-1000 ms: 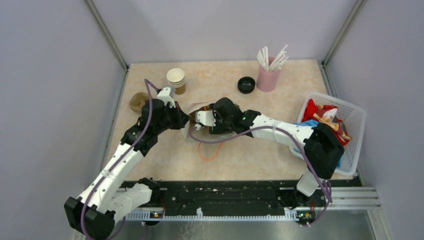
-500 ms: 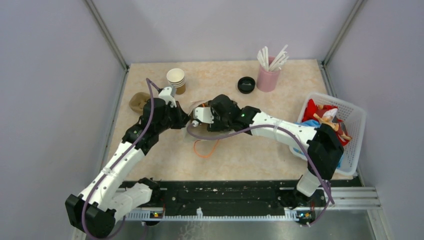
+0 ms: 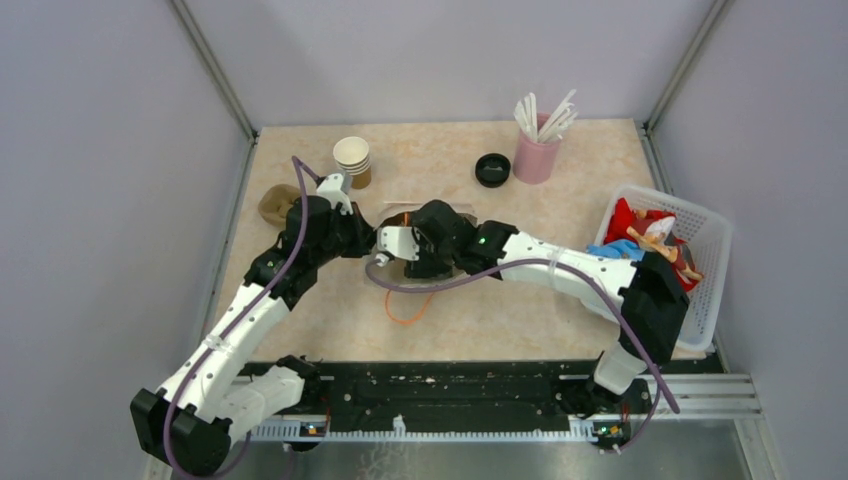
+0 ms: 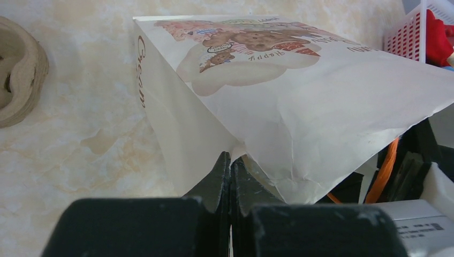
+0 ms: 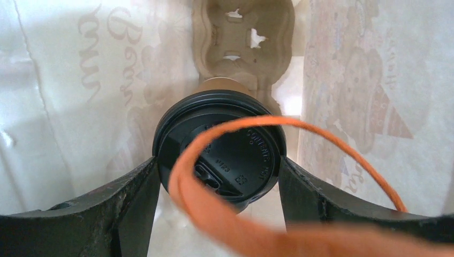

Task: Pack the takeout coffee

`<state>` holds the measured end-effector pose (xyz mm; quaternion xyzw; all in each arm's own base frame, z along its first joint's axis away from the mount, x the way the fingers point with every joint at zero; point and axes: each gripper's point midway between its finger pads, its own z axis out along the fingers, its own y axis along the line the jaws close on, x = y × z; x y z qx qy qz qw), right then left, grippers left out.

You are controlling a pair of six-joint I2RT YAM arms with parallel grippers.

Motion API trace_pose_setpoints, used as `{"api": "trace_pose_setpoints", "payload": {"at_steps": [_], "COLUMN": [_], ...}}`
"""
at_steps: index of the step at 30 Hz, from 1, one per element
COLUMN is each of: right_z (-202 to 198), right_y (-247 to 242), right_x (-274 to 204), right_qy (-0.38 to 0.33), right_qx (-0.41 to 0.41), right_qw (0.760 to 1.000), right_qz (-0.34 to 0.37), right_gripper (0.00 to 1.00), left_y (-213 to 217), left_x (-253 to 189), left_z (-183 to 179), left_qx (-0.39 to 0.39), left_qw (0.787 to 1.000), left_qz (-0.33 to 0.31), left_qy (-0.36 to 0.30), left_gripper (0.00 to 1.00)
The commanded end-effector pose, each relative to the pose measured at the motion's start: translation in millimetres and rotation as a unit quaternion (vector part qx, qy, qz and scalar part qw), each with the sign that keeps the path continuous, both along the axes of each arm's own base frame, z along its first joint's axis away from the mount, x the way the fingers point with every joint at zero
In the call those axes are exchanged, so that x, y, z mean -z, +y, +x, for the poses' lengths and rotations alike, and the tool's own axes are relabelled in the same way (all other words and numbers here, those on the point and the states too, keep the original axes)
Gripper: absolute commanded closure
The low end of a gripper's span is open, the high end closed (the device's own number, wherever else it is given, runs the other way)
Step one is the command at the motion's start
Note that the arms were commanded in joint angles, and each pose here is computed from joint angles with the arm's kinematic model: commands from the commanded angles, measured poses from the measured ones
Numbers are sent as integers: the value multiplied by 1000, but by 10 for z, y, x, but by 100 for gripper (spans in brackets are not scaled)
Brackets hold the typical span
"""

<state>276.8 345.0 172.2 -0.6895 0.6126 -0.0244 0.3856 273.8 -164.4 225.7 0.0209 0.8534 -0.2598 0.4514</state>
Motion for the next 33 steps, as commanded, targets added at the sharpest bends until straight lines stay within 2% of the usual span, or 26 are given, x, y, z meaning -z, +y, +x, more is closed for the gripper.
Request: {"api": "trace_pose_setpoints", "payload": {"at_steps": [1, 4, 7, 18, 26, 33], "right_z": [79, 290, 392, 182, 389, 506], "right_y": [119, 98, 103, -179, -414, -252], "right_x": [126, 308, 255, -154, -114, -40], "right_qy": [-25, -70, -96, -80, -90, -93], "right_qx": [3, 28, 45, 29, 47, 26], "right_qw": [999, 997, 994, 996, 995, 995], "right_qz": [22, -1, 4, 3, -5, 5], "right_gripper": [31, 31, 31, 31, 31, 30], "left_y": [-36, -36, -33, 13, 13, 14], "left_x": [-169, -172, -174, -158, -158, -188], "left_z": [50, 39, 29, 29, 13, 19], "left_qx": [5, 6, 6, -2, 0, 1], "left_qw": [1000, 1000, 1000, 1000, 1000, 1000], "left_qz": [-7, -8, -6, 1, 0, 2], "left_qy": [-22, -21, -19, -21, -22, -25], "left_gripper": [100, 100, 100, 100, 100, 100]}}
